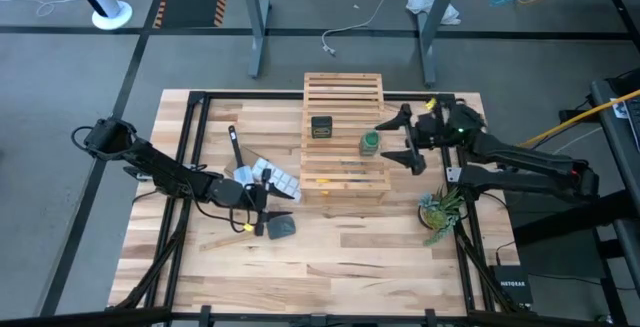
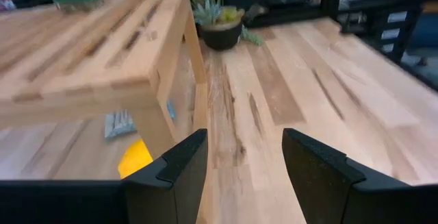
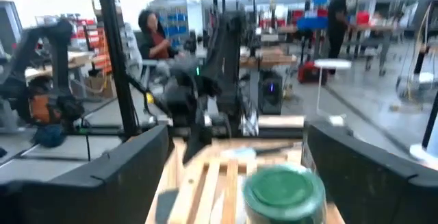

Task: Shelf spices
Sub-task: Put the brown seasoning bottle on the shelf

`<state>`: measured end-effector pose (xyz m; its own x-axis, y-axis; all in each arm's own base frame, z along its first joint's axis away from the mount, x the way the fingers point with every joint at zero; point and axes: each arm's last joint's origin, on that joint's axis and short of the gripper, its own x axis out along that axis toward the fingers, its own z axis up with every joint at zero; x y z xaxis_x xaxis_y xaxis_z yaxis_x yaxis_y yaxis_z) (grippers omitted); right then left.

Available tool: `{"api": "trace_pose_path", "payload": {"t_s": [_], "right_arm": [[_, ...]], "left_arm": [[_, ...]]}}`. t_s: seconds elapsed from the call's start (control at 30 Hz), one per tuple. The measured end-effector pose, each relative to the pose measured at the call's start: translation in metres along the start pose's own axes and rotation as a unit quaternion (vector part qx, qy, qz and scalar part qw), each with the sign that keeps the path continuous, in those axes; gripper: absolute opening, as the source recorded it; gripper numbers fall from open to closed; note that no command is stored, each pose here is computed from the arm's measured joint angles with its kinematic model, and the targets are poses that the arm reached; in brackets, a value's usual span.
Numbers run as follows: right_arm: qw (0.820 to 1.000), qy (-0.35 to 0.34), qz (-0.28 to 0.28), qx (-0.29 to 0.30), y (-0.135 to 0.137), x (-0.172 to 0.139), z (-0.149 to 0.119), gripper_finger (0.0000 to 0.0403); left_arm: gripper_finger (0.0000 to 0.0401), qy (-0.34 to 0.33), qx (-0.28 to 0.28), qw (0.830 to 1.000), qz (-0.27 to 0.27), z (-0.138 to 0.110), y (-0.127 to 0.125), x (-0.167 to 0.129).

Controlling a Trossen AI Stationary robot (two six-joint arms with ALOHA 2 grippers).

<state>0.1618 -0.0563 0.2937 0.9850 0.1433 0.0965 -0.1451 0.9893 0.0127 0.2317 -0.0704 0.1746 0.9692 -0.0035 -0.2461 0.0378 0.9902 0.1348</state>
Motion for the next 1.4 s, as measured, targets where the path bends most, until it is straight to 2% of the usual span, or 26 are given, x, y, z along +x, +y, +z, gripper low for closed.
{"api": "trace_pose_path", "payload": {"t_s": [0.2,0.33,0.57,0.67,0.83,1.4], "right_arm": [[0.999,-0.031,-0.004,-0.02,0.01,-0.015,0.013,0.0358],[0.999,-0.036,0.028,-0.026,0.018,-0.024,0.018,0.0358],[0.999,-0.01,0.032,0.006,0.025,-0.034,0.014,0.0358],[0.997,0.006,0.061,0.037,0.029,-0.038,0.012,0.0358],[0.991,0.028,0.117,0.05,0.037,-0.047,0.01,0.0358],[0.994,0.04,0.083,0.062,0.038,-0.052,0.007,0.0358]], "left_arm": [[0.0182,0.048,0.017,0.999,-0.003,-0.01,0.0,0.0],[0.0182,0.078,0.025,0.997,-0.004,-0.016,0.0,-0.001],[0.0182,0.126,0.04,0.991,-0.007,-0.025,0.0,-0.003],[0.0182,0.148,0.047,0.988,-0.008,-0.03,0.0,-0.004],[0.0182,0.176,0.057,0.983,-0.01,-0.035,0.0,-0.006],[0.0182,0.191,0.061,0.98,-0.01,-0.038,0.0,-0.007]]}}
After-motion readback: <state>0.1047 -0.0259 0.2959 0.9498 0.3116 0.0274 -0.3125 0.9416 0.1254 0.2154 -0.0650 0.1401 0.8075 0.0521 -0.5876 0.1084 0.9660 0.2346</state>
